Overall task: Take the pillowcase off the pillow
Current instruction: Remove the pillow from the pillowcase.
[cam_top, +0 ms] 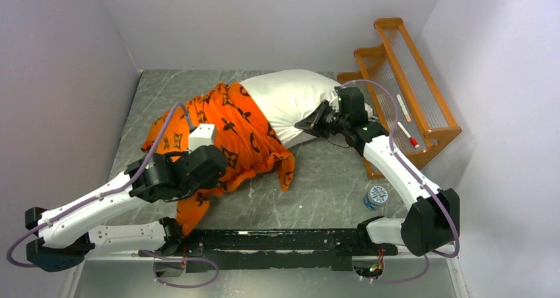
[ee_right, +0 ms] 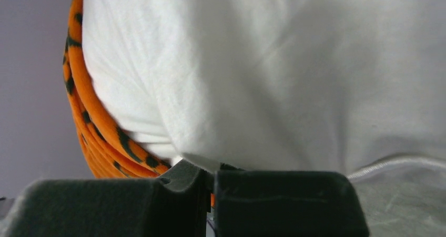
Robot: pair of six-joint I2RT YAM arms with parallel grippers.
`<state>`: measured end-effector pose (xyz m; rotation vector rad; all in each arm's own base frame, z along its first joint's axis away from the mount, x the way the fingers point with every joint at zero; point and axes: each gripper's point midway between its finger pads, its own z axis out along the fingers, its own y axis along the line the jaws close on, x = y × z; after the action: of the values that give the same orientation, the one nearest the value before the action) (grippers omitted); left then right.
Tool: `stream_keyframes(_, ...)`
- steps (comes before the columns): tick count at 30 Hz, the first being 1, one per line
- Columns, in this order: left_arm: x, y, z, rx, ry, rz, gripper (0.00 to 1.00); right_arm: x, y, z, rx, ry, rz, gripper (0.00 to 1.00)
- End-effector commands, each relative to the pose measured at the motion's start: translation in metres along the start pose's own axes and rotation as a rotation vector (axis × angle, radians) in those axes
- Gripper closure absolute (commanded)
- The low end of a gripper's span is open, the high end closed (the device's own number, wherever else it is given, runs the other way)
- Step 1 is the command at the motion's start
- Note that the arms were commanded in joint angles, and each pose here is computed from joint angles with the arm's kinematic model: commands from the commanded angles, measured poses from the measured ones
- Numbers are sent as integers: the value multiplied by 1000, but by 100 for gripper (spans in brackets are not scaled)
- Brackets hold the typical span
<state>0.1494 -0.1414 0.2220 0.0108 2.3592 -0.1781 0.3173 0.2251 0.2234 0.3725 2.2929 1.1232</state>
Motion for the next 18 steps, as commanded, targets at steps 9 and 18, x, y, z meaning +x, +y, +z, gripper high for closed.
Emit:
stream_keyframes(9, -49, -115, 23, 255, -88, 6, 21, -5, -18, -7, 52, -91, 4, 100)
stream_keyframes(18, -35, -69, 81, -117, -184, -81, 24, -3, -9, -8, 47, -100, -22, 100)
